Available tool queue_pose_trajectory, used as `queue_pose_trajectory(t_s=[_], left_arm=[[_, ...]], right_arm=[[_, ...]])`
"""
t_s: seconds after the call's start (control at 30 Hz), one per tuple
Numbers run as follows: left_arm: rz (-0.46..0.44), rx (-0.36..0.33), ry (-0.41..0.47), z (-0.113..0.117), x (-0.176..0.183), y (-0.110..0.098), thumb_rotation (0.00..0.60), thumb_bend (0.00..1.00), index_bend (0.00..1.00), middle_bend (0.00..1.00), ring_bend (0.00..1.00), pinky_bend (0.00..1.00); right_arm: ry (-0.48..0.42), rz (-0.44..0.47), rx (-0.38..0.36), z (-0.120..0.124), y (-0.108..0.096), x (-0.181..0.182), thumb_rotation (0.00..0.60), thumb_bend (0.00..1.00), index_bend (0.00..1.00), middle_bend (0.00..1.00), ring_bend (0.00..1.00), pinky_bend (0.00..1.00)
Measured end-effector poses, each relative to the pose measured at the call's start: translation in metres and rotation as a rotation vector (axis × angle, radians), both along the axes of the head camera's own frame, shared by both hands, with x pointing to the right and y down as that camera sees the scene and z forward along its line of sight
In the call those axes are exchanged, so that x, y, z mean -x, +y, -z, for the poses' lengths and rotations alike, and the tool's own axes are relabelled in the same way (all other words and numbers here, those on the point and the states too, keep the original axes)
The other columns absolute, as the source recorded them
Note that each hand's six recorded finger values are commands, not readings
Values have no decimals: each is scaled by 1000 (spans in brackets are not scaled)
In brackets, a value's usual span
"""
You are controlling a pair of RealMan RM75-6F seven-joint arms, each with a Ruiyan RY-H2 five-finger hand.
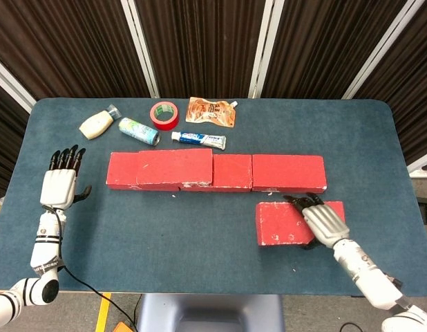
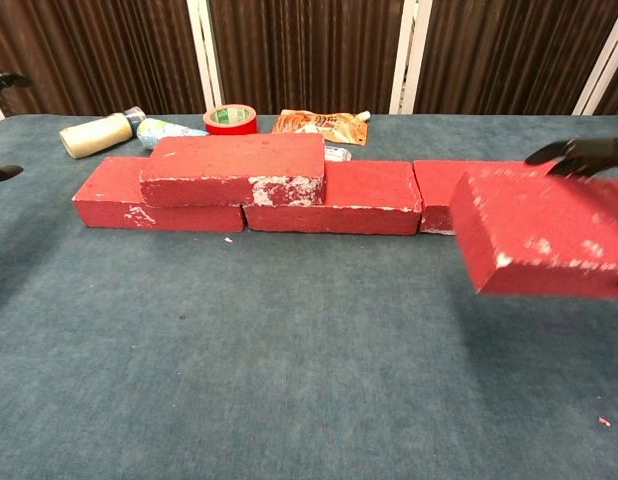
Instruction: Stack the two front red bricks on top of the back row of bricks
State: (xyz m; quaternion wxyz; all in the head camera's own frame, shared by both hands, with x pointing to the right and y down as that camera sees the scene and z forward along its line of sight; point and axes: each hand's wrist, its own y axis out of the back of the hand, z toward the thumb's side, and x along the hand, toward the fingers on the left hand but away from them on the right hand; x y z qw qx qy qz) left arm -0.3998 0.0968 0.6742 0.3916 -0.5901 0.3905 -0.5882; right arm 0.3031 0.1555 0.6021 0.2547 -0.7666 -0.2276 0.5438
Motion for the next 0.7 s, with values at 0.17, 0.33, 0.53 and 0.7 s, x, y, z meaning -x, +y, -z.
queue_pose_trajectory(t_s=[0.17, 0.33, 0.53, 0.7], left_arm=[[-5, 30, -21, -2, 1, 1, 600, 276, 0, 0, 0, 0], [3, 59, -24, -6, -1, -2, 600, 277, 0, 0, 0, 0], [6, 68, -32, -12, -2, -8, 600, 276, 0, 0, 0, 0], [13, 59, -31, -15, -1, -12, 600, 277, 0, 0, 0, 0]], right_arm=[[41, -44, -47, 11, -28, -27, 600, 187, 112, 279, 271, 0], [49, -59, -28, 10, -53, -36, 600, 187, 112, 280, 271, 0], [63, -59, -36, 6, -99, -44, 600, 188, 112, 292, 271, 0], [81, -29, -97, -1, -135, -40, 600, 197, 113, 304, 272, 0]])
